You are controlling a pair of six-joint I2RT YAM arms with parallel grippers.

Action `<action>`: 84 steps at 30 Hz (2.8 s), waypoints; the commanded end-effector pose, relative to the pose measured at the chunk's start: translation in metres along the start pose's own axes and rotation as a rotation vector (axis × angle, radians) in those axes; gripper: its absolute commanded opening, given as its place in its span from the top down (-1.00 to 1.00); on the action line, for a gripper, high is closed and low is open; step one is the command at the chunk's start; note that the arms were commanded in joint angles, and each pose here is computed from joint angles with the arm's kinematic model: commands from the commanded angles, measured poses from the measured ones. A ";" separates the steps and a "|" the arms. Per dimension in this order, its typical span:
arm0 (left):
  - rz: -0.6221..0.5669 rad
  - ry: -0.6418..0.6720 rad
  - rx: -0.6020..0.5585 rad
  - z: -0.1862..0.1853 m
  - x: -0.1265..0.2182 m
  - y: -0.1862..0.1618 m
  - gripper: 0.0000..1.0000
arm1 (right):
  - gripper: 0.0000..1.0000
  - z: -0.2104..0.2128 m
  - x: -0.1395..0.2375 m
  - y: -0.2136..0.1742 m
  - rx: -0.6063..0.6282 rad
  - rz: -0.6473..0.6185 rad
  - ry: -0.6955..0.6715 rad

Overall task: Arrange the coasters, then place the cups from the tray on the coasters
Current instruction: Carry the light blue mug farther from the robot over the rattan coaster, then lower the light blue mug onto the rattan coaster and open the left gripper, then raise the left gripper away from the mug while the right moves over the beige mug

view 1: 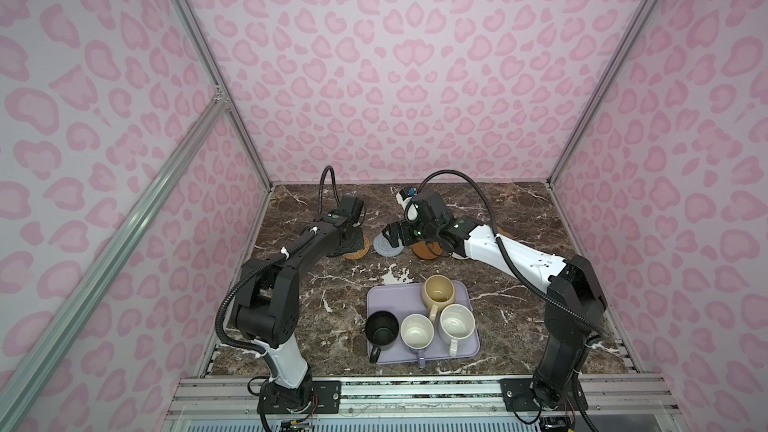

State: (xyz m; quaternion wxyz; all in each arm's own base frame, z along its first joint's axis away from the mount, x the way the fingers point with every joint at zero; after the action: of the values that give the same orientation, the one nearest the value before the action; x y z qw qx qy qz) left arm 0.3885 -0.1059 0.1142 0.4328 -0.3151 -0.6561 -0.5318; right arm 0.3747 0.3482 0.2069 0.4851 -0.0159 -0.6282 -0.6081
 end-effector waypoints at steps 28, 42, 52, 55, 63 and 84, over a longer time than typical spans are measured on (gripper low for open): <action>-0.036 -0.070 -0.006 -0.008 0.012 0.002 -0.51 | -0.97 0.012 0.017 -0.002 0.032 0.020 -0.041; -0.309 -0.385 0.130 -0.015 0.124 0.014 -0.72 | -0.97 -0.007 0.096 -0.033 0.074 -0.003 -0.192; -0.395 -0.726 0.187 -0.024 0.192 -0.010 -0.72 | -0.97 -0.002 0.172 -0.044 0.034 -0.205 -0.119; -0.455 -0.729 0.174 -0.016 0.205 -0.011 -0.73 | -0.97 -0.007 0.185 -0.050 0.024 -0.184 -0.153; -0.413 -0.798 0.124 -0.023 0.215 -0.021 -0.91 | -0.97 -0.023 0.187 -0.094 0.091 -0.084 -0.180; -0.204 -0.736 0.004 -0.070 0.177 -0.089 -0.94 | -0.98 -0.005 0.120 -0.186 -0.075 0.339 -0.209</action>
State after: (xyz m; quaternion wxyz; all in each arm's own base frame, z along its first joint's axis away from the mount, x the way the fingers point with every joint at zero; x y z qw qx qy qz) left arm 0.2514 -0.2014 0.2534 0.0895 -0.4191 -0.8006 -0.4187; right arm 0.2017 0.2253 0.1482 0.5064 -0.1884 -0.6452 -0.5402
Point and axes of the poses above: each gripper's point midway between its finger pads, its own x axis back along the fingers, its own z axis along the line the jaws close on, y = z × x, the point moved 2 cm from there along x, back along the fingers, and after that the axes turned 6 degrees about x, right-handed, at the moved point
